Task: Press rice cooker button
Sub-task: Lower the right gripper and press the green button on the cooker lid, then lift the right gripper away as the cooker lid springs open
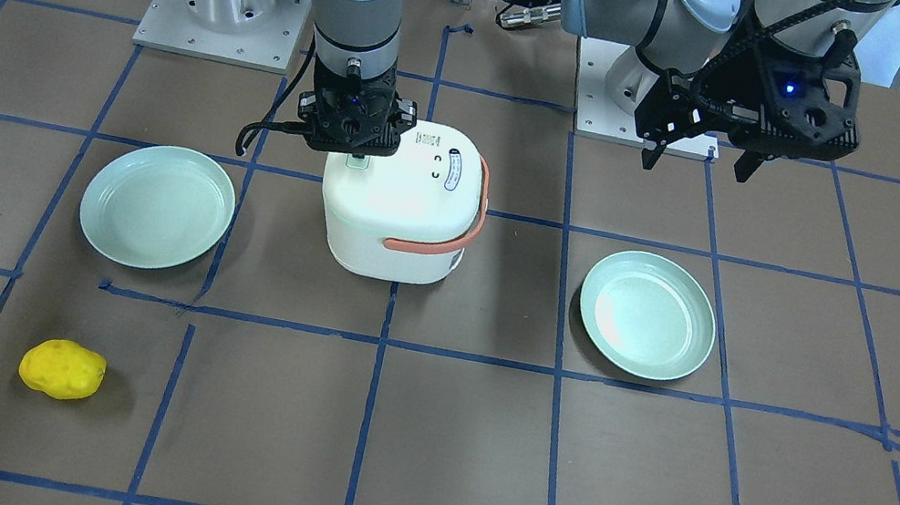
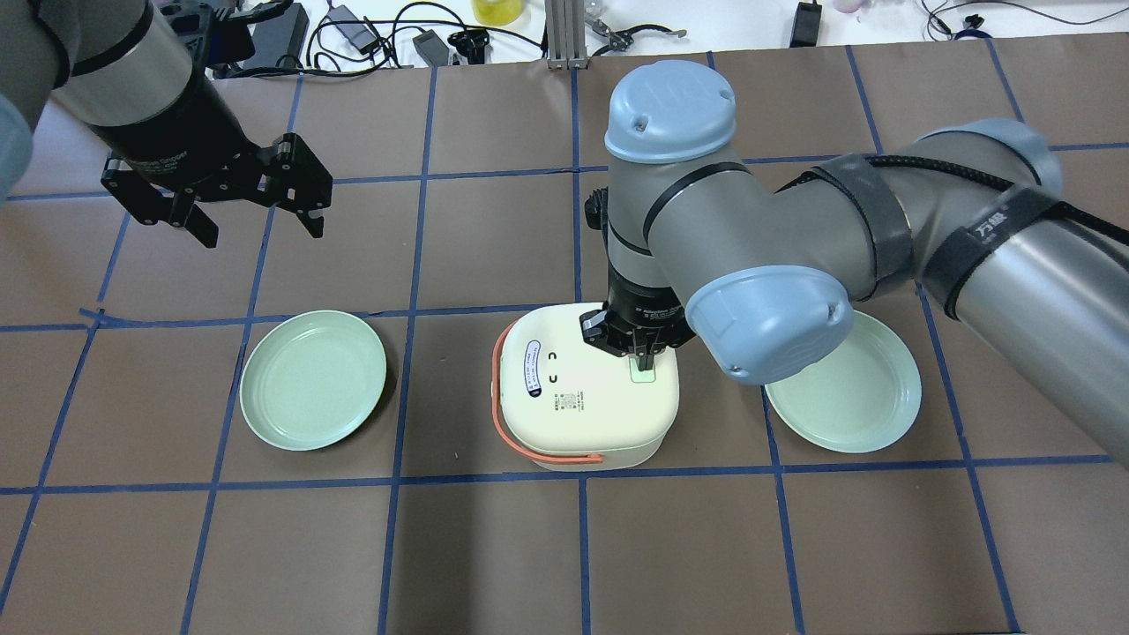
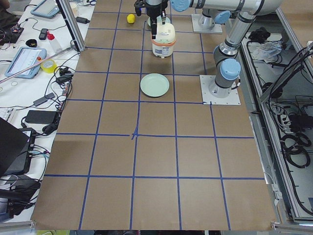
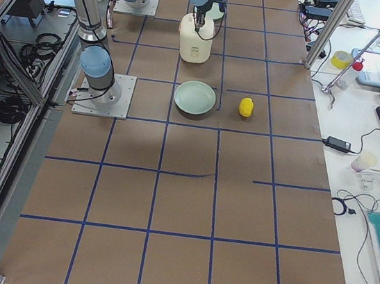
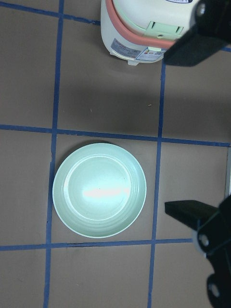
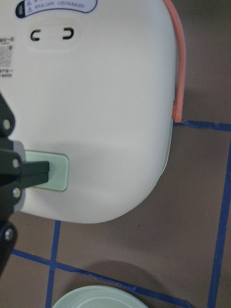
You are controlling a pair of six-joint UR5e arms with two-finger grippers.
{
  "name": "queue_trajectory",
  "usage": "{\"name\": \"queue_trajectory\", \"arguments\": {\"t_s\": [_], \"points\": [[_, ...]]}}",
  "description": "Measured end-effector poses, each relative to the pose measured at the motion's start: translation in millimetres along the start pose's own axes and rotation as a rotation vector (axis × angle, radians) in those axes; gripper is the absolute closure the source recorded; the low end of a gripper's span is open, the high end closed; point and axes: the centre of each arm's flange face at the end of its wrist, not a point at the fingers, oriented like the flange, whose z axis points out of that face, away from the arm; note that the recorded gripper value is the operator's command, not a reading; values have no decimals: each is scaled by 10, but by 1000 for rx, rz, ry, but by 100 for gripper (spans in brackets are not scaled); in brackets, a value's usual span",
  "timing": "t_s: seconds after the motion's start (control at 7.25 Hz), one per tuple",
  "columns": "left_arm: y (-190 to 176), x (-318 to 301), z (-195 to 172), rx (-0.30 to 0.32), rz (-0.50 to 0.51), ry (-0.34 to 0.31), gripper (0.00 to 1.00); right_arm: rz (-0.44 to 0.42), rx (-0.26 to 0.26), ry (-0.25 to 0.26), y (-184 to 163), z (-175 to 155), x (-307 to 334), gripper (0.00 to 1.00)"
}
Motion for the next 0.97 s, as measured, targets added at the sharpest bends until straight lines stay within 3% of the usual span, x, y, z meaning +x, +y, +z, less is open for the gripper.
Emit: {"name": "queue_trajectory", "arguments": {"t_s": [0.41,0.55,0.69,0.97], "points": [[0,0,0,0,0,0,0,-5,-6,3,15,34,-4,100],[0,0,0,0,0,0,0,-8,-7,4,17,37,-5,73],[0,0,0,0,0,0,0,-7,-5,6,15,30,-5,1],[0,0,0,0,0,0,0,0,29,14,-13,-128,7,0]]}}
